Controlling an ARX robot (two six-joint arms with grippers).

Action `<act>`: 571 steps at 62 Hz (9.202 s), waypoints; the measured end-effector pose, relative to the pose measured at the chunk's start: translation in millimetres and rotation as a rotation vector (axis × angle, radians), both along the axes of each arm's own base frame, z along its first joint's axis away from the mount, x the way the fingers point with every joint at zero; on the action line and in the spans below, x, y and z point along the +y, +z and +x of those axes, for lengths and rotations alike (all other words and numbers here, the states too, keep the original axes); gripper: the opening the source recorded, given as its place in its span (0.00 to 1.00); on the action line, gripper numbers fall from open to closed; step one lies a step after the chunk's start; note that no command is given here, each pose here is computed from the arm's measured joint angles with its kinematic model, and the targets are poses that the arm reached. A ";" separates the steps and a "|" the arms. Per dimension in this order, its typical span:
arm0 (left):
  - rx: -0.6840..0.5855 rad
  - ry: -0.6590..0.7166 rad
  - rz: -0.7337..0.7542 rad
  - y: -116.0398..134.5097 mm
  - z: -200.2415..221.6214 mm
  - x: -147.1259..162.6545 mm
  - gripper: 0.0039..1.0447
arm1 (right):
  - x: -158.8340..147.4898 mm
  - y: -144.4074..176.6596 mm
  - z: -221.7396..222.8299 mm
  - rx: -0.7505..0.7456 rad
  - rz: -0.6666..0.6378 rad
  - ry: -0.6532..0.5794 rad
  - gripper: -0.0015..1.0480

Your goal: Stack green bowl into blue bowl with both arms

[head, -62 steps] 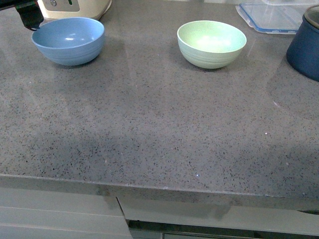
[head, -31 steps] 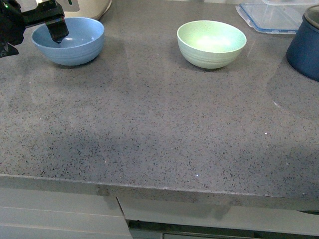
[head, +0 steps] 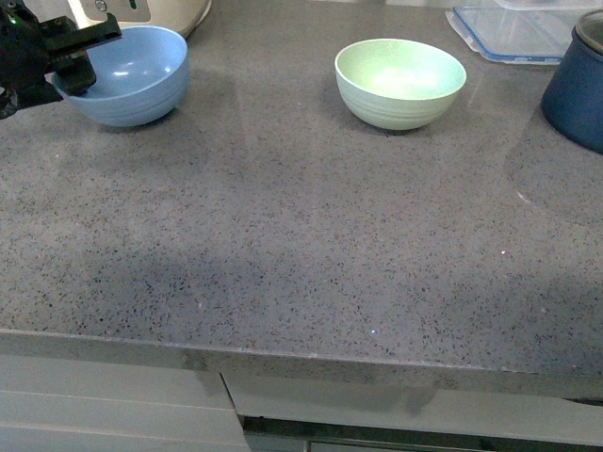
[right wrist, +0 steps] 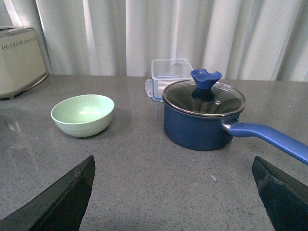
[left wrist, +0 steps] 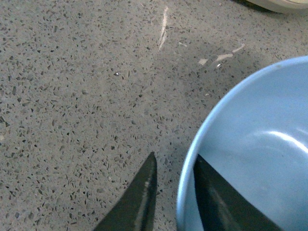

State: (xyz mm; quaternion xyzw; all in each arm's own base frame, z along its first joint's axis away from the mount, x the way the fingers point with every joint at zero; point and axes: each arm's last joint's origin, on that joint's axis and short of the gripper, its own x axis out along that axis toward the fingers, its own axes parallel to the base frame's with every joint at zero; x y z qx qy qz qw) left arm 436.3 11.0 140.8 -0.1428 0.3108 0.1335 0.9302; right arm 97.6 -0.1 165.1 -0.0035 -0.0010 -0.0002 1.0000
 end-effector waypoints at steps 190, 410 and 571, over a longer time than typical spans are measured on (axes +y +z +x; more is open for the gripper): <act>-0.226 -0.130 0.005 64.9 -18.6 -107.1 0.94 | 0.0 0.0 0.0 0.000 0.000 0.000 0.90; -0.656 -0.271 0.289 29.8 -339.7 -11.2 0.94 | 52.0 43.2 163.9 0.597 0.142 0.259 0.90; -0.656 -0.271 0.290 29.8 -339.7 -11.2 0.94 | 89.6 -29.9 336.2 0.669 0.023 0.201 0.74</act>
